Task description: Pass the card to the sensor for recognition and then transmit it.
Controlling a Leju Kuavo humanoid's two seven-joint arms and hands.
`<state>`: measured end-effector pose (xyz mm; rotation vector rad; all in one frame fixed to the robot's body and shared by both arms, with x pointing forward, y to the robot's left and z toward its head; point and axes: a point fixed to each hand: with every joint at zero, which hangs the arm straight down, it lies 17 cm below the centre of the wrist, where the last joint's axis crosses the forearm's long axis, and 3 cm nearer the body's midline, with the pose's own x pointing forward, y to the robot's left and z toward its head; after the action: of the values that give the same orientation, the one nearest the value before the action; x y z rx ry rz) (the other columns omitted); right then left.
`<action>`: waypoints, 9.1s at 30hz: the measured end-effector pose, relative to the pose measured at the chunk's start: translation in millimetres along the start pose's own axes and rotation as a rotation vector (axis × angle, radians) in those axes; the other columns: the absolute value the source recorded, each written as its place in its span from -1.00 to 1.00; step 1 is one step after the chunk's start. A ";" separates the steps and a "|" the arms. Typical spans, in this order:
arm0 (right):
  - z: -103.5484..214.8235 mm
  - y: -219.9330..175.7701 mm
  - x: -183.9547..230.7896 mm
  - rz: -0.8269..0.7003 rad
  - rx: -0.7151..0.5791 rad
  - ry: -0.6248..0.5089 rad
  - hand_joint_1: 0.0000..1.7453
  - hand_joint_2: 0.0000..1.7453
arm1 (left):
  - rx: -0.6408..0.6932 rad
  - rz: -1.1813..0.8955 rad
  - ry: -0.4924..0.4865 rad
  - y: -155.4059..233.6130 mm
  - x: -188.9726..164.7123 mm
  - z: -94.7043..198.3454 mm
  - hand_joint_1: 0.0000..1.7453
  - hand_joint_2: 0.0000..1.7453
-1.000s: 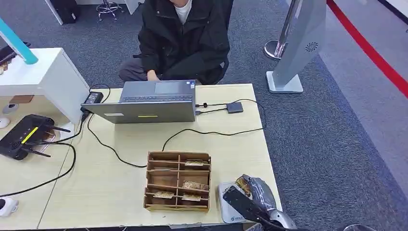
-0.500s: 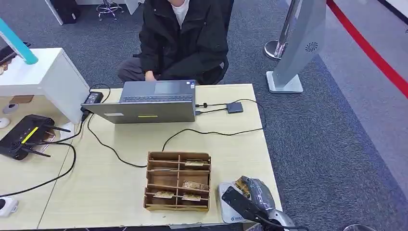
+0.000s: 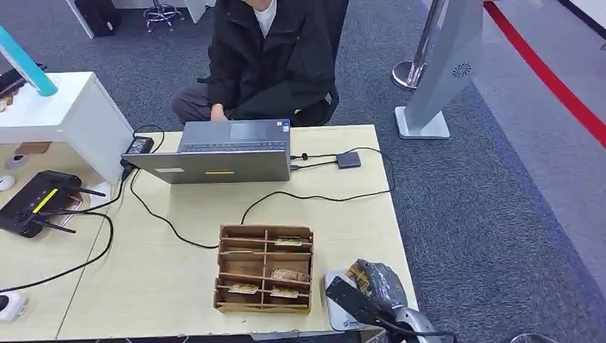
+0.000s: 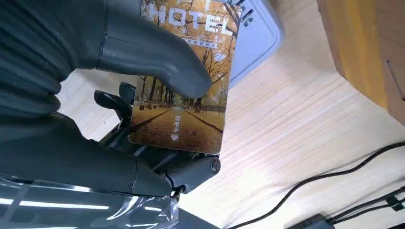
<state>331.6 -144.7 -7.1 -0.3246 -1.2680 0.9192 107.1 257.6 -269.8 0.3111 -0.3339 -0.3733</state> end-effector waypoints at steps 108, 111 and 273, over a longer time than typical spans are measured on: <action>53.5 -239.2 213.4 0.437 -0.920 -0.549 1.00 1.00 | -0.055 -0.056 -0.007 -13.6 15.9 1.8 -1.00 -1.00; 50.2 -241.5 218.8 0.443 -0.924 -0.558 1.00 1.00 | -0.056 -0.057 -0.011 -13.9 18.8 1.7 -1.00 -1.00; -25.1 -18.7 197.5 0.595 -0.212 -0.578 -1.00 1.00 | -0.061 -0.148 -0.027 -10.4 24.7 -0.6 -1.00 -1.00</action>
<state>364.8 -3.4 130.4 -0.6568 -1.8550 1.4526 125.9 238.6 -267.6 0.2717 -0.3261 -0.5330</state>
